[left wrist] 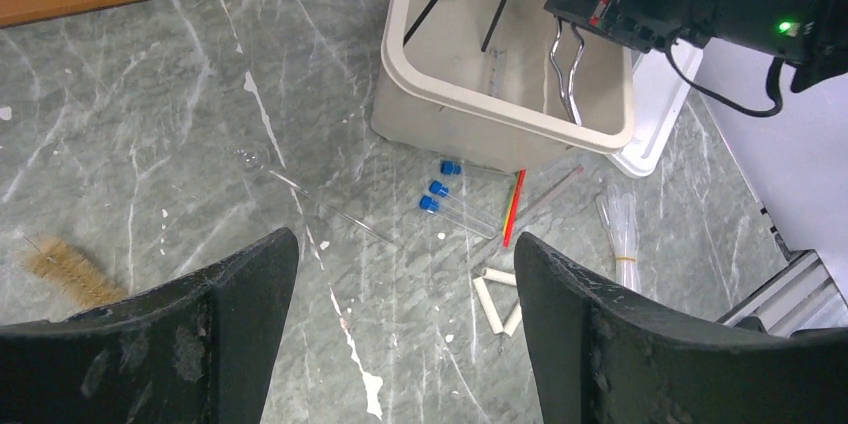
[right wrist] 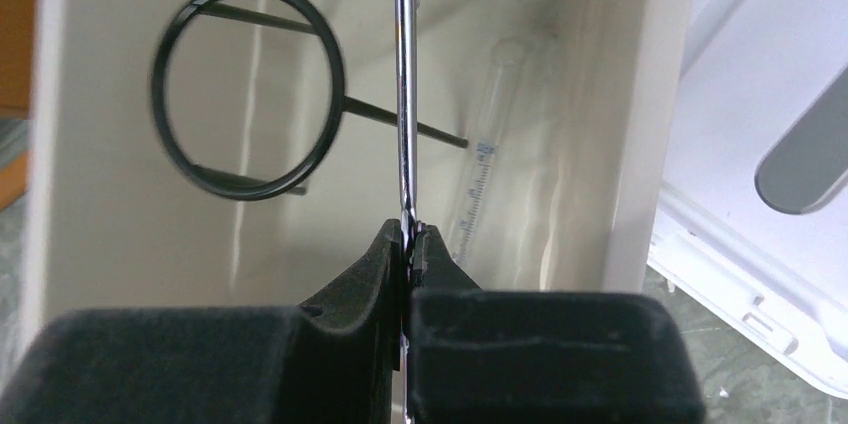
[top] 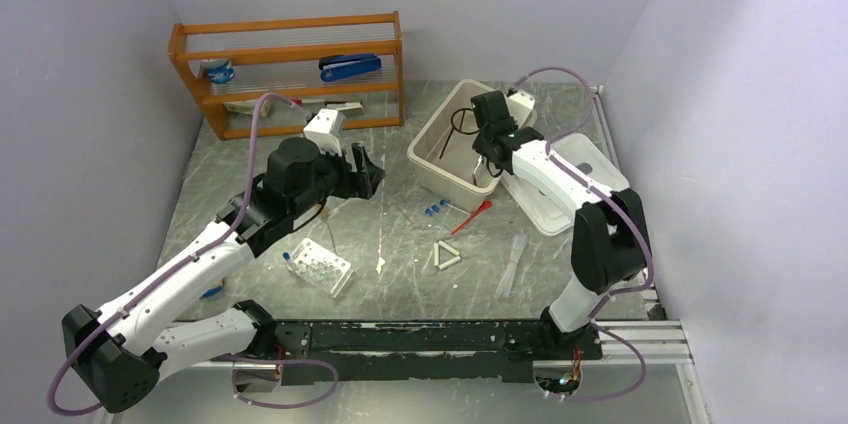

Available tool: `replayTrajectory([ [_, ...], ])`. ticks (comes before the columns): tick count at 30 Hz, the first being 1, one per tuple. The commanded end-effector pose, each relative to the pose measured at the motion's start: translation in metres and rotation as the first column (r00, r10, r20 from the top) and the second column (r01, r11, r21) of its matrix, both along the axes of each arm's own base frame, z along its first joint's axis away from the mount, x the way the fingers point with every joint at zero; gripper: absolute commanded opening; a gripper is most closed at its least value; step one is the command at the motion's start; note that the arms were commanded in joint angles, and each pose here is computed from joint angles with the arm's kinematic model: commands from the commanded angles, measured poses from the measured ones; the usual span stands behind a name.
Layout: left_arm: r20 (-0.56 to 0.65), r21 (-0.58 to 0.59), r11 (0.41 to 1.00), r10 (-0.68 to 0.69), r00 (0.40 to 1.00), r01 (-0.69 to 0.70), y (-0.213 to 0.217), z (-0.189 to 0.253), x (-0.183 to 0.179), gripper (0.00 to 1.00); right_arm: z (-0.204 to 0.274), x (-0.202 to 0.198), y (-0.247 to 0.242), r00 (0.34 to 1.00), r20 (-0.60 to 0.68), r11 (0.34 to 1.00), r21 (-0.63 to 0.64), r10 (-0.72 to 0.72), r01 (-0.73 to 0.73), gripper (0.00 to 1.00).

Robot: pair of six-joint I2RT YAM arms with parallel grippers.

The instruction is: Organize the chemistry lab equipment

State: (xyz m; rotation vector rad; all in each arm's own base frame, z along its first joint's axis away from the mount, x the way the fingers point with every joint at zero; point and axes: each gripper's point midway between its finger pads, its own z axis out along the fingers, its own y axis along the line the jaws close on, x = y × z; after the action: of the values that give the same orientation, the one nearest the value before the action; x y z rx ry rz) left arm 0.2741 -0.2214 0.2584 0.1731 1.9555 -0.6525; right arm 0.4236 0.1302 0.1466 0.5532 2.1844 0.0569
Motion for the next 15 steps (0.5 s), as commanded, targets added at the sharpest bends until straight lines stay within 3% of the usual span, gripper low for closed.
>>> replayTrajectory([
  [1,0.015,-0.005,1.000,-0.014,1.000,0.014,-0.003,0.000,0.002,0.82,-0.002,0.007,-0.016,0.996,-0.001,0.995,-0.036,-0.089,0.089,0.00],
  [15,-0.016,0.007,1.000,-0.006,1.000,0.006,-0.004,-0.009,0.004,0.82,-0.049,0.015,-0.025,0.988,-0.063,0.982,-0.141,-0.139,0.129,0.00],
])
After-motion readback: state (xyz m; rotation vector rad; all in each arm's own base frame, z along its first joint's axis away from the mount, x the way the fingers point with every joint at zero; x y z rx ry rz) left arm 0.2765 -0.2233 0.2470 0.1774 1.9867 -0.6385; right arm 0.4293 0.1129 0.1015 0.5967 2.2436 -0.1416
